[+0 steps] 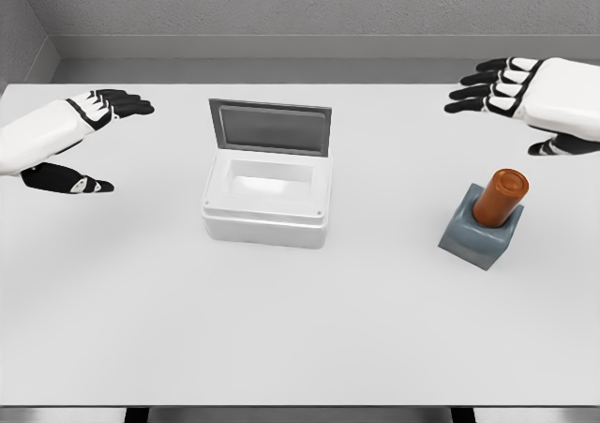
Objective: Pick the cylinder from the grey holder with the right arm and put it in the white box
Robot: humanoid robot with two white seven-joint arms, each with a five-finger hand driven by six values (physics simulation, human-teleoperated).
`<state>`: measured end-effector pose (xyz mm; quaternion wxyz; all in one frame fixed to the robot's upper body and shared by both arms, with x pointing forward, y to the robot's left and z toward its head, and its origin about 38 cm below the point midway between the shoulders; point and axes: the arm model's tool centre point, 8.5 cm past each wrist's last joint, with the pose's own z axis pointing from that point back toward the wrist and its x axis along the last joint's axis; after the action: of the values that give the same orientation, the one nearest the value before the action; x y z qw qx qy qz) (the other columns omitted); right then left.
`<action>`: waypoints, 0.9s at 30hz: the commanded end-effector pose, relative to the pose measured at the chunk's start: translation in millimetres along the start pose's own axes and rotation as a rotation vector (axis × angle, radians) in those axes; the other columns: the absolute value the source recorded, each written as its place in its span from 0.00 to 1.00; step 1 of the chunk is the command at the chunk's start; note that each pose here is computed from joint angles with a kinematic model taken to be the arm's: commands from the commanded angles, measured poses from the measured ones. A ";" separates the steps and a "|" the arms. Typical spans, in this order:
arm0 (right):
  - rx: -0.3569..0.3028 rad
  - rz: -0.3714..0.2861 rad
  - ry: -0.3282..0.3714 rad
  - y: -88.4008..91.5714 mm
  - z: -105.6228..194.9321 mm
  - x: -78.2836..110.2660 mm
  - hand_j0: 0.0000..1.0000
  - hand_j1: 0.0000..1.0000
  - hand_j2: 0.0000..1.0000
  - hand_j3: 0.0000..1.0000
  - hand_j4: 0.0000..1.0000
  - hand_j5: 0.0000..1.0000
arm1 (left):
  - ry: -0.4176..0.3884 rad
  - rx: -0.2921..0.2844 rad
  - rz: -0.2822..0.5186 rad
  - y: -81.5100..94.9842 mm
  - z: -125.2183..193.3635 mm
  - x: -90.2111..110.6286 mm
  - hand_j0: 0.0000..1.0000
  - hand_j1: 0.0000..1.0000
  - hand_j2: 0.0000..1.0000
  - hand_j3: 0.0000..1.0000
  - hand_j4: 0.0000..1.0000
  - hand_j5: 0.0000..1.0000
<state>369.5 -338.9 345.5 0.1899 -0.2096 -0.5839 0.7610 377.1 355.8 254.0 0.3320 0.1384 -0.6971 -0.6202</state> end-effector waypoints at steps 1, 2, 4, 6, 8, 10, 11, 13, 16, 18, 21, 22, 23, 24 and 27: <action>-0.008 0.003 0.006 -4.8 2.2 -1.0 1.00 1.00 1.00 1.00 1.00 1.00 | -0.002 0.006 0.006 0.4 -0.4 0.5 1.00 1.00 1.00 1.00 1.00 1.00; -0.013 0.010 0.010 -7.7 3.6 -1.8 1.00 1.00 1.00 1.00 1.00 1.00 | -0.003 0.007 0.005 1.0 -0.5 0.9 1.00 1.00 1.00 1.00 1.00 1.00; -0.010 0.017 0.025 -10.3 9.0 -3.9 1.00 1.00 1.00 1.00 1.00 1.00 | -0.011 0.005 0.003 -0.4 -2.1 3.3 1.00 1.00 1.00 1.00 1.00 1.00; -0.006 0.015 0.024 -8.6 8.7 -3.7 1.00 1.00 1.00 1.00 1.00 1.00 | -0.008 0.004 0.002 0.3 -1.6 2.3 1.00 1.00 1.00 1.00 1.00 1.00; 0.051 0.014 0.027 -0.5 8.3 -4.1 1.00 1.00 1.00 1.00 1.00 1.00 | -0.006 0.003 0.002 1.6 -0.3 2.0 1.00 1.00 1.00 1.00 1.00 1.00; 0.170 0.015 0.039 8.5 11.0 -7.3 1.00 1.00 1.00 1.00 1.00 1.00 | -0.001 -0.003 -0.003 1.1 0.7 1.2 1.00 1.00 1.00 1.00 1.00 1.00; 0.195 0.002 0.057 14.0 14.0 -13.1 1.00 1.00 1.00 1.00 1.00 1.00 | -0.001 -0.003 -0.003 1.1 0.7 1.2 1.00 1.00 1.00 1.00 1.00 1.00; 0.213 -0.010 0.111 18.6 23.9 -28.1 1.00 1.00 1.00 1.00 1.00 1.00 | -0.001 -0.005 -0.001 -0.4 0.7 1.2 1.00 1.00 1.00 1.00 1.00 1.00; 0.241 0.018 0.111 22.5 20.9 -26.8 1.00 1.00 1.00 1.00 1.00 1.00 | 0.007 -0.008 0.002 -2.5 1.9 -1.0 1.00 1.00 1.00 1.00 1.00 1.00; 0.252 0.041 0.079 24.8 11.8 -17.8 1.00 1.00 1.00 1.00 1.00 1.00 | 0.012 -0.012 0.005 -4.2 3.2 -2.1 1.00 1.00 1.00 1.00 1.00 1.00; 0.275 0.027 0.024 37.2 1.6 -4.1 1.00 1.00 1.00 1.00 1.00 1.00 | 0.017 -0.022 0.022 -11.8 5.7 -2.4 1.00 1.00 1.00 1.00 1.00 1.00; 0.289 0.015 0.014 43.6 -0.4 -2.0 1.00 1.00 1.00 1.00 1.00 1.00 | 0.017 -0.023 0.021 -11.3 5.5 -2.4 1.00 1.00 1.00 1.00 1.00 1.00; 0.289 0.010 0.003 46.7 -4.3 -0.1 1.00 1.00 1.00 1.00 1.00 1.00 | 0.016 -0.020 0.021 -11.5 5.2 -2.3 1.00 1.00 1.00 1.00 1.00 1.00; 0.312 0.015 -0.007 55.2 -8.4 2.4 1.00 1.00 1.00 1.00 1.00 1.00 | 0.016 -0.020 0.021 -11.8 4.9 -2.2 1.00 1.00 1.00 1.00 1.00 1.00; 0.322 0.020 -0.003 55.8 -7.3 1.9 1.00 1.00 1.00 1.00 1.00 1.00 | 0.016 -0.022 0.030 -14.8 5.2 -2.1 1.00 1.00 1.00 1.00 1.00 1.00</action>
<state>370.3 -346.9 294.0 0.2119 -0.1854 -0.4568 0.8438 372.0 358.1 238.8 0.3468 0.1303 -0.6876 -0.6245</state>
